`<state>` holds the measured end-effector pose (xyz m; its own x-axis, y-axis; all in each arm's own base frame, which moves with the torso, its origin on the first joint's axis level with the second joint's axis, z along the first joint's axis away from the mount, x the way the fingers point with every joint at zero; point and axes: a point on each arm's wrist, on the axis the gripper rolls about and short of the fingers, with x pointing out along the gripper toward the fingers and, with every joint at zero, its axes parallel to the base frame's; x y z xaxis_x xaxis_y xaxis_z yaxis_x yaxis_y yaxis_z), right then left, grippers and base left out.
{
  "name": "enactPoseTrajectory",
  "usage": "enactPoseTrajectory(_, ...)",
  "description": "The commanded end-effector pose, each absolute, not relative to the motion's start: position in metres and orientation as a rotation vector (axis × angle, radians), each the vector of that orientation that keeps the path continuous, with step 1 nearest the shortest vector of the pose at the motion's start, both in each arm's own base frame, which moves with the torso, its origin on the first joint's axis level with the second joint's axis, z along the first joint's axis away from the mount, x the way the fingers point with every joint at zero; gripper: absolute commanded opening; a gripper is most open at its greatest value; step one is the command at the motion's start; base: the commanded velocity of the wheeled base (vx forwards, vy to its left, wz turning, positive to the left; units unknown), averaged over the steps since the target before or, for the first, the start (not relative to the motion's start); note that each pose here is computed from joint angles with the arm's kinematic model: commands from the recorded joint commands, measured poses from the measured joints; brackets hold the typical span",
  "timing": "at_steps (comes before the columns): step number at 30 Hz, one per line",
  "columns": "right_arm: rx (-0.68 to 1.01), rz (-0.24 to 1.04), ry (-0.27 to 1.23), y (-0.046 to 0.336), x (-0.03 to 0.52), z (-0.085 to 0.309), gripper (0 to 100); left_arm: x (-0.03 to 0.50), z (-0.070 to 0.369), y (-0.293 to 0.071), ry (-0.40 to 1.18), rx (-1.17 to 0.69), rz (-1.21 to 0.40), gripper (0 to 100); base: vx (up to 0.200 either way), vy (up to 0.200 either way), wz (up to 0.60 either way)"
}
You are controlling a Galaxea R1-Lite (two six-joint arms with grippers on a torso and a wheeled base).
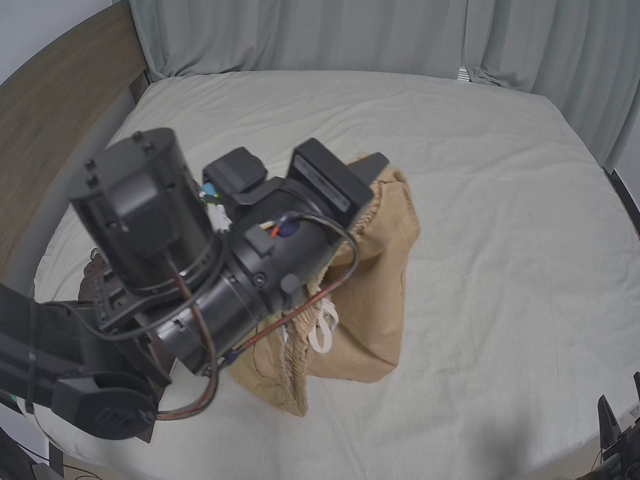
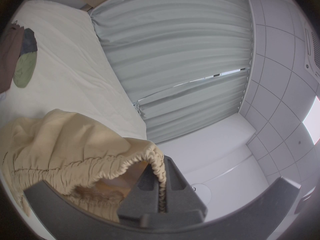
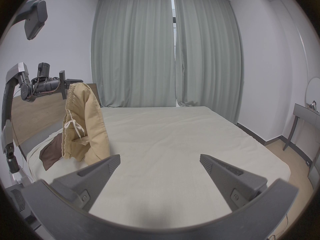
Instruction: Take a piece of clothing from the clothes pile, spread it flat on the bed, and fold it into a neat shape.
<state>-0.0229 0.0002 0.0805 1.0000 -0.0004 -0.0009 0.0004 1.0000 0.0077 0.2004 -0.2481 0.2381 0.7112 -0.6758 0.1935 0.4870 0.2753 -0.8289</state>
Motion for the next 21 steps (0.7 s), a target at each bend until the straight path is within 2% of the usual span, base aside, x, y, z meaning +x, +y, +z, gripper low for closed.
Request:
enactPoseTrajectory(1,0.008,0.000,0.005,0.000,-0.023,0.076,100,0.207,0.214,-0.285,0.292,-0.995,-0.814,0,0.000,0.000,0.00)
enactPoseTrajectory(8,0.008,0.000,0.005,0.000,-0.023,0.076,100,0.217,0.202,-0.316,0.345,-1.041,-0.852,0,0.000,0.000,0.00)
enactPoseTrajectory(14,0.008,0.000,0.006,0.000,-0.023,0.076,100,0.211,0.208,-0.347,0.369,-1.046,-0.952,0,0.000,0.000,0.00)
enactPoseTrajectory(17,0.008,0.002,0.005,0.000,-0.023,0.076,100,0.206,0.215,-0.354,0.373,-1.050,-0.977,0,0.000,0.000,0.00)
enactPoseTrajectory(21,0.008,0.002,0.006,0.000,-0.022,0.075,100,0.194,0.246,-0.367,0.389,-1.103,-1.044,0,0.000,0.000,0.00)
